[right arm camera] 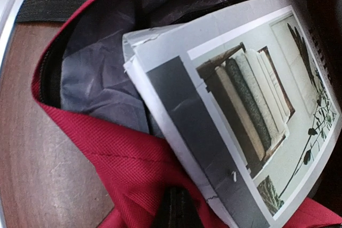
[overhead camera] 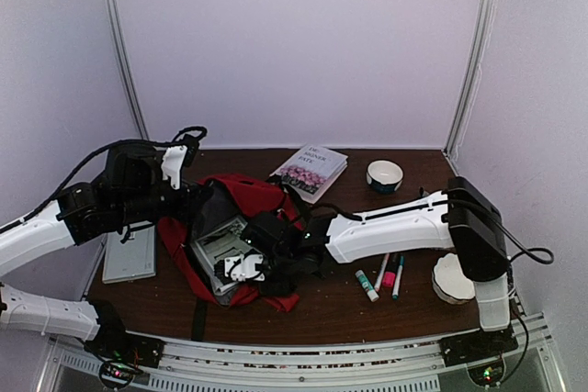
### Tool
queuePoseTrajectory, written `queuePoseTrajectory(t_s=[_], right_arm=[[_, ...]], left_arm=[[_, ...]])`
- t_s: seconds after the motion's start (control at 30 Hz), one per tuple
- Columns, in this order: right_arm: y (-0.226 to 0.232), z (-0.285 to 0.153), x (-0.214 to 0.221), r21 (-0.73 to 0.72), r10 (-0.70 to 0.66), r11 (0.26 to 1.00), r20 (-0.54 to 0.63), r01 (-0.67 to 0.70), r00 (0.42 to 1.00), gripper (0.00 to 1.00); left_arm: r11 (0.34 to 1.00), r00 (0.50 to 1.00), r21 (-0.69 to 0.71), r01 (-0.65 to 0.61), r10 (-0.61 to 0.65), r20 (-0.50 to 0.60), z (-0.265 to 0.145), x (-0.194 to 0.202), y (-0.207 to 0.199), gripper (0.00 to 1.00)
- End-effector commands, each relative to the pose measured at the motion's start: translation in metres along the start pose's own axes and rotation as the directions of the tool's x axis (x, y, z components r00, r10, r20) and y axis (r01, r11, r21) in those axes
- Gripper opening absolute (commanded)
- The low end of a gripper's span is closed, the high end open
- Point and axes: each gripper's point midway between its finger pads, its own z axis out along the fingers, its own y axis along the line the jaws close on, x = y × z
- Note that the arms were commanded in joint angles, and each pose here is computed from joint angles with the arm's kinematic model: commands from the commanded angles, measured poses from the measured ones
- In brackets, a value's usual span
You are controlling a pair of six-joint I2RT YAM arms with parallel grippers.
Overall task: Pack the student bag
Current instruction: Adjust the book in the largest pocket of the bag.
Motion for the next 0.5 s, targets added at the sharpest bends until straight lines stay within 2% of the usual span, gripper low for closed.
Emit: queuePoseTrajectory(t_s=[0.0,0.17,0.33,0.47], right_arm=[[-0.025,0.018,0.0,0.103,0.034,0.994,-0.065,-0.027,0.997,0.0],[-0.07,0.024,-0.008,0.221,0.178,0.961,-0.024,-0.168,0.984,0.0],[-0.093,0.025,-0.008,0.34,0.208,0.92,-0.009,-0.193,0.978,0.0],[-0.093,0.032,-0.002,0.353,0.214,0.916,-0.035,-0.188,0.976,0.03]], left_arm=[[0.999,0.998,0.038,0.009,-0.012,0.066,-0.007,-0.022,-0.009,0.0],[0.998,1.0,0.058,0.008,-0.01,0.028,-0.001,-0.013,-0.013,0.0],[0.997,1.0,0.078,0.005,-0.005,0.004,0.004,-0.008,-0.017,0.0],[0.996,1.0,0.086,0.002,-0.002,0.0,0.005,-0.008,-0.019,0.0]])
